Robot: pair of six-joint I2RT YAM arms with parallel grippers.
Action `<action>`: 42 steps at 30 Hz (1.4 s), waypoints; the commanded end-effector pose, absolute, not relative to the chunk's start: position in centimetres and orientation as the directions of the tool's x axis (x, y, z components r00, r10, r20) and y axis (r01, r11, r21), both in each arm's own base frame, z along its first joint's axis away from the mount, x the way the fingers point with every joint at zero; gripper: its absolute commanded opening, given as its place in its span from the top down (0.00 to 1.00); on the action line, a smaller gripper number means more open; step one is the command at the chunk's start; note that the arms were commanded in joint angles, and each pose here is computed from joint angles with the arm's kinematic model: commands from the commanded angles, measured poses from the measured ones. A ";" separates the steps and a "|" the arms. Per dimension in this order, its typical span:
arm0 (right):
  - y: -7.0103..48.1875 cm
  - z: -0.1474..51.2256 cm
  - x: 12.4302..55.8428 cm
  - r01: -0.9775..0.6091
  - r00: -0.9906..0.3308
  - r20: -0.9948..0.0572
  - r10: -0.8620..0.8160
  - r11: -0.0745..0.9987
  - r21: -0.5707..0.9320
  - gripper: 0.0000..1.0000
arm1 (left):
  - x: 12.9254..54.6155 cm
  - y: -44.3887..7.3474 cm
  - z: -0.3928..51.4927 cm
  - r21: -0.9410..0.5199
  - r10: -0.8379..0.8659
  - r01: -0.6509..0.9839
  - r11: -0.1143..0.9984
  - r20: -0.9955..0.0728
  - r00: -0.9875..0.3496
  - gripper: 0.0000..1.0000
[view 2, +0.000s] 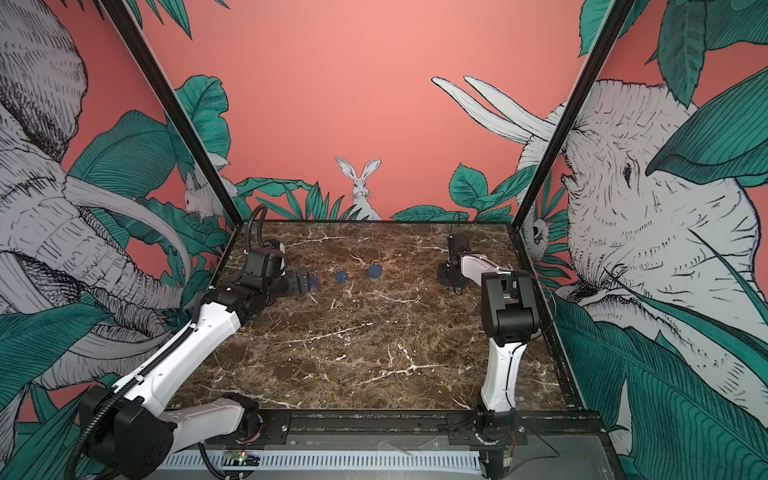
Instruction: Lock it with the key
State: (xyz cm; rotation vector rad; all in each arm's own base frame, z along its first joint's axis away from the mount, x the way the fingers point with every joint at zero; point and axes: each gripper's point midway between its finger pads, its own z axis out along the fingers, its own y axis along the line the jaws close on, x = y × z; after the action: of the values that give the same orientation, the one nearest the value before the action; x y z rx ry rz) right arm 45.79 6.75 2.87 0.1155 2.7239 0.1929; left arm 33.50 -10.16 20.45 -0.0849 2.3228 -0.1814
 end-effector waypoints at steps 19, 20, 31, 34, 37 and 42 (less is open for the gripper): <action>16.6 7.6 40.2 -0.339 -0.852 -0.499 -0.156 0.892 0.299 0.90 | 33.7 -17.0 20.3 -0.378 -0.068 0.298 0.876 -0.709 -0.702 0.12; 17.4 7.9 39.8 -0.357 -0.846 -0.505 -0.169 0.884 0.302 0.90 | 33.8 -17.5 19.9 -0.399 -0.067 0.303 0.866 -0.692 -0.719 0.13; 25.6 11.8 35.5 -0.545 -0.764 -0.574 -0.295 0.772 0.328 0.90 | 35.3 -21.8 17.7 -0.598 -0.122 0.296 0.745 -0.557 -0.821 0.17; 28.1 12.6 34.0 -0.607 -0.730 -0.596 -0.335 0.718 0.341 0.90 | 35.4 -22.5 17.8 -0.634 -0.135 0.295 0.714 -0.539 -0.832 0.18; 30.3 13.5 32.7 -0.666 -0.689 -0.617 -0.380 0.667 0.333 0.90 | 35.3 -23.3 17.5 -0.674 -0.139 0.287 0.681 -0.504 -0.853 0.18; 32.2 14.3 32.0 -0.700 -0.658 -0.641 -0.394 0.635 0.328 0.90 | 34.8 -23.8 17.1 -0.707 -0.144 0.284 0.648 -0.479 -0.866 0.22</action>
State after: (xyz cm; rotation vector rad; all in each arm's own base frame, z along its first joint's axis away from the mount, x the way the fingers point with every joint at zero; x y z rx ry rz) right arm 31.05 30.84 11.01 -0.8420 2.4540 0.7407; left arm 34.93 -23.09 15.84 0.1010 2.4099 -1.0480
